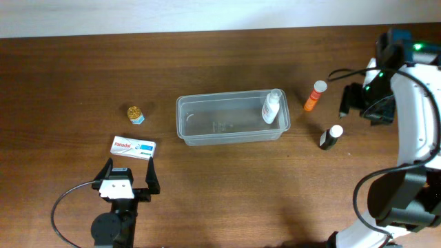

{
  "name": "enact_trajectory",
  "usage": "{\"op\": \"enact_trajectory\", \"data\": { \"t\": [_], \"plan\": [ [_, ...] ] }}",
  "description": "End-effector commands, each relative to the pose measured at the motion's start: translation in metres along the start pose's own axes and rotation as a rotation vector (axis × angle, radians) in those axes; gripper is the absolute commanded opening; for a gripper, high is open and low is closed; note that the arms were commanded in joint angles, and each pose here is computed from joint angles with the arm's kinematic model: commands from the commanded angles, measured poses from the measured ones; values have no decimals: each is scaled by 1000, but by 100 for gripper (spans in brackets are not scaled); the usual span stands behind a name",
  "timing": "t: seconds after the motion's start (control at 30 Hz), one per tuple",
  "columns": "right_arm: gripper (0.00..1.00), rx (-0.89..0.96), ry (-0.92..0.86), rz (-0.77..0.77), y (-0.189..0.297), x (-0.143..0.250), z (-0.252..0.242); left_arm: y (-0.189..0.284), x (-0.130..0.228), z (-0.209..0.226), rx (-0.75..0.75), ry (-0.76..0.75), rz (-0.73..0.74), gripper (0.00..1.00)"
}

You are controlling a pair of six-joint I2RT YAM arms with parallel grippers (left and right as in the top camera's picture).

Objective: Pack container
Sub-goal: 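Withdraw the right gripper and grasp the small dark bottle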

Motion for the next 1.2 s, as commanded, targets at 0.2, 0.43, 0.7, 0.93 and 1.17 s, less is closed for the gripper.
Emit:
{"op": "enact_trajectory", "data": {
  "t": [0.2, 0.43, 0.7, 0.93, 1.17],
  "plan": [
    [74, -36, 43, 52, -68, 10, 5, 0, 1, -1, 9, -16, -2, 99],
    [74, -62, 45, 35, -93, 10, 9, 0, 1, -1, 9, -16, -2, 99],
    [66, -59, 46, 14, -109, 9, 8, 0, 1, -1, 9, -16, -2, 99],
    [45, -58, 47, 3, -124, 10, 8, 0, 1, -1, 9, -16, -2, 99],
    [27, -59, 46, 0, -129, 11, 8, 0, 1, -1, 9, -16, -2, 99]
  ]
}}
Point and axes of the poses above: each gripper's point midway between its finger pads, its own y axis back along the fingers, its own z axis along the line the jaws close on, x = y × z, the point moved 2 cm from there along y, back along the fingers, and after that the axes turned 11 degrees about y, right-handed, at the moved point
